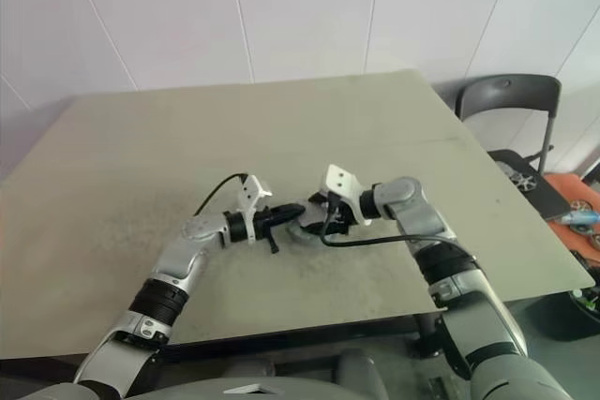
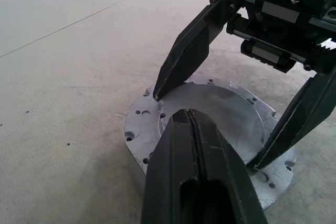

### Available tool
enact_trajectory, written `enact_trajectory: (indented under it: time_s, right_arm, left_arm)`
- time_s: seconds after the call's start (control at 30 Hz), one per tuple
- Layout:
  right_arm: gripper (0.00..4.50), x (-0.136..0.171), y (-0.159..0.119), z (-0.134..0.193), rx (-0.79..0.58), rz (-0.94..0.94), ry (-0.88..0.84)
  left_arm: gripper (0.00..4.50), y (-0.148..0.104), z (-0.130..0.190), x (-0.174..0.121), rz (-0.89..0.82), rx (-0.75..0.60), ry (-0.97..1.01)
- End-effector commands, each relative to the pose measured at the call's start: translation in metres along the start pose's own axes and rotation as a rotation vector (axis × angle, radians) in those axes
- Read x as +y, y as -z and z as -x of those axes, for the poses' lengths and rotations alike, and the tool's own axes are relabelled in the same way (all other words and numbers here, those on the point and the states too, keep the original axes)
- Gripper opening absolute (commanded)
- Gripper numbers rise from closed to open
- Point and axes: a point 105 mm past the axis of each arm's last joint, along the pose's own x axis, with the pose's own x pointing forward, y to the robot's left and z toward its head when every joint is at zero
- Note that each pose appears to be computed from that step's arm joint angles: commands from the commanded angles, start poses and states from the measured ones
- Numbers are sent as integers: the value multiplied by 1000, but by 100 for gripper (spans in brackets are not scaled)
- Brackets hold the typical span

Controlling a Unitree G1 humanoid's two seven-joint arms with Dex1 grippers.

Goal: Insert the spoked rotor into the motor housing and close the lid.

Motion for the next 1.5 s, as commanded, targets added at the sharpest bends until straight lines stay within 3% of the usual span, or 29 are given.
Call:
enact_trajectory:
  time_s: [0.03,0.07,0.13,0.2,0.53,0.97,1.5]
  right_arm:
    - [324,7,11,-5,24,-55,-27]
    - [324,6,10,-4,22,-56,-27]
    - [400,8,9,-4,14,-58,-40]
    - [446,9,4,-3,-12,-68,-50]
    - [446,2,-27,11,-177,-204,-77]
    - [446,-21,-33,22,-250,-340,2]
    - [446,-39,40,38,68,-745,159]
  left_arm:
    - [0,34,2,-2,40,149,-5]
    - [0,34,2,-2,40,147,-9]
    - [0,33,2,-1,39,141,-17]
    - [0,32,3,3,29,139,-39]
    - [0,30,8,10,40,118,-70]
    - [0,7,8,-16,91,2,131]
    - [0,5,5,-11,60,0,101]
